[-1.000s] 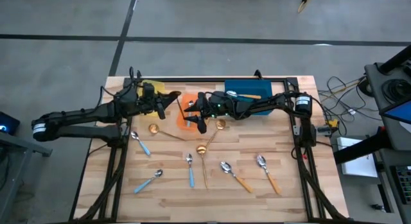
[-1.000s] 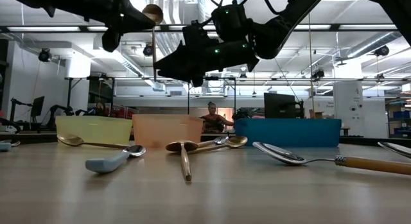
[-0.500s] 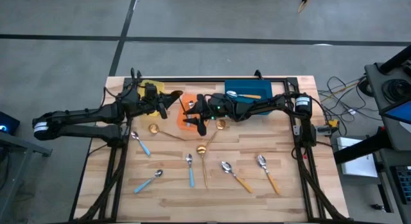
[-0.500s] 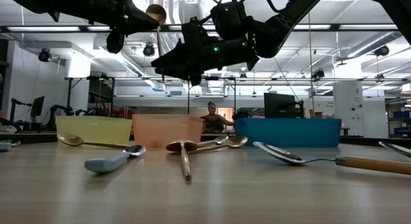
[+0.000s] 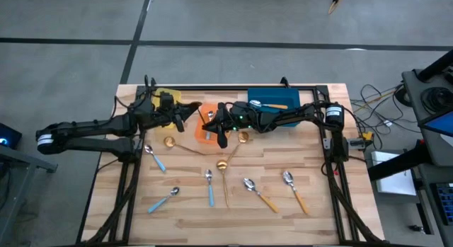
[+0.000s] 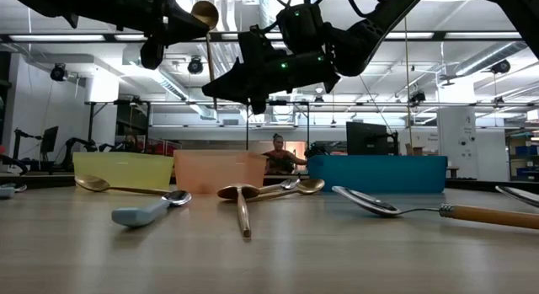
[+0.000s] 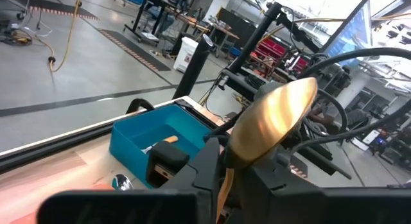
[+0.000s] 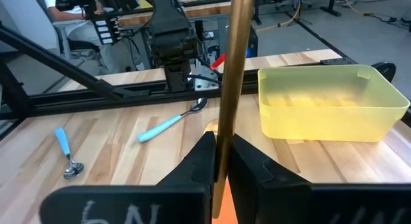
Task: Sort silverware by color (type)
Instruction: Put the gold spoon into the yellow bin
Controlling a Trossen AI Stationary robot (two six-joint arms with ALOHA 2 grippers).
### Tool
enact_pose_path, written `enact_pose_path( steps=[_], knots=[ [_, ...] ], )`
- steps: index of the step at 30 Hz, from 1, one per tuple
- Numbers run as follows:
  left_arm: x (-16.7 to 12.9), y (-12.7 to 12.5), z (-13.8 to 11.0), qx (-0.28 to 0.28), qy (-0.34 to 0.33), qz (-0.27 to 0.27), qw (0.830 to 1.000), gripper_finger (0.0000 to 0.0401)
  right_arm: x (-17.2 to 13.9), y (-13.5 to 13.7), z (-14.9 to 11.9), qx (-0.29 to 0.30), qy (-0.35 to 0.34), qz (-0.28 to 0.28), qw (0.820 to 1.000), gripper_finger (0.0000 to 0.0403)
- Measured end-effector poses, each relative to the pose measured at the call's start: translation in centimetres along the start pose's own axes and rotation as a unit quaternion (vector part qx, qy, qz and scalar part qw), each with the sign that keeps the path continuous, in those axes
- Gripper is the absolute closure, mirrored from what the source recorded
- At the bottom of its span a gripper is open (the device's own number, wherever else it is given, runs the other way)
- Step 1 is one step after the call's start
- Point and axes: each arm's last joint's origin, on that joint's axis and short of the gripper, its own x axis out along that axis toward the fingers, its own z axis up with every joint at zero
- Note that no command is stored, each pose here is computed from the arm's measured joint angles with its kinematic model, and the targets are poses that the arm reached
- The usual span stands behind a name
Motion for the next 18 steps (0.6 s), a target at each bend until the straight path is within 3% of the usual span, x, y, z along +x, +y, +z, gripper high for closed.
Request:
enact_pose_path(
  steps=[7,18],
  knots=[
    [0.0,0.06,-0.04,0.02,0.0,0.006,1.0,0.0318,0.0,0.04,0.06,0.007,-0.002,-0.006,1.0,0.0388],
    [0.0,0.22,-0.21,0.131,0.01,0.016,0.991,0.024,-0.01,0.07,0.3,0.028,-0.013,-0.016,0.999,0.039]
  ],
)
